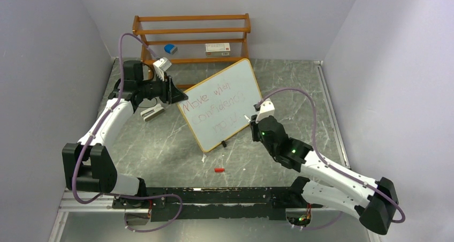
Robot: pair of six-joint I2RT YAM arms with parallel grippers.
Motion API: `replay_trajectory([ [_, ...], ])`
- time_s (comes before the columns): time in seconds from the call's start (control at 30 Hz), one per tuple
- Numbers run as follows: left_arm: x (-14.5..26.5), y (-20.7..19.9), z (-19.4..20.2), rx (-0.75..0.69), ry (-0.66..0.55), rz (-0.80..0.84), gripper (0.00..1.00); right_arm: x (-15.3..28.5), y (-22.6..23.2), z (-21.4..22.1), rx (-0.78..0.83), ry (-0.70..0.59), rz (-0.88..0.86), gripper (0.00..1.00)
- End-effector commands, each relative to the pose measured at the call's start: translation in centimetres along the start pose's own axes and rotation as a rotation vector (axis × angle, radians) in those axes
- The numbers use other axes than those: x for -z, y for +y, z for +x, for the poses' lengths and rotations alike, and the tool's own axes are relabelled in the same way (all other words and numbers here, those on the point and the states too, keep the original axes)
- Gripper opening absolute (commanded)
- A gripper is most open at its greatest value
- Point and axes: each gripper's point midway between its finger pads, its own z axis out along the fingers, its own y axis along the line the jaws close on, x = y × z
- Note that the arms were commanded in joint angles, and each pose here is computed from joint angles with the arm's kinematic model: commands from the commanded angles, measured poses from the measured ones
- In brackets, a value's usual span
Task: Write a sentence on the whiteboard
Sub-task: Put down the whiteboard on the whiteboard stand.
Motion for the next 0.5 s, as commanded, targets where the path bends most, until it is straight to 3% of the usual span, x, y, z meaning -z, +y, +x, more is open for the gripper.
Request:
replay_trajectory([
  [0.0, 0.7, 1.1, -1.1, -0.044, 0.004, -0.104, 0.49, 1.8, -0.7, -1.8, -0.036, -0.029, 0.003, 0.0],
  [0.27, 3.5, 1.3, -4.6, -0.088, -0.082, -0.295, 0.73, 4.3, -1.8, -3.8, -0.076, -0.077, 0.001, 0.0],
  [0.47, 6.5, -0.2, -6.0, -0.134, -0.136, -0.432, 0.79, 5.1, -2.1, -4.4, -0.092, -0.095, -0.004, 0.0],
])
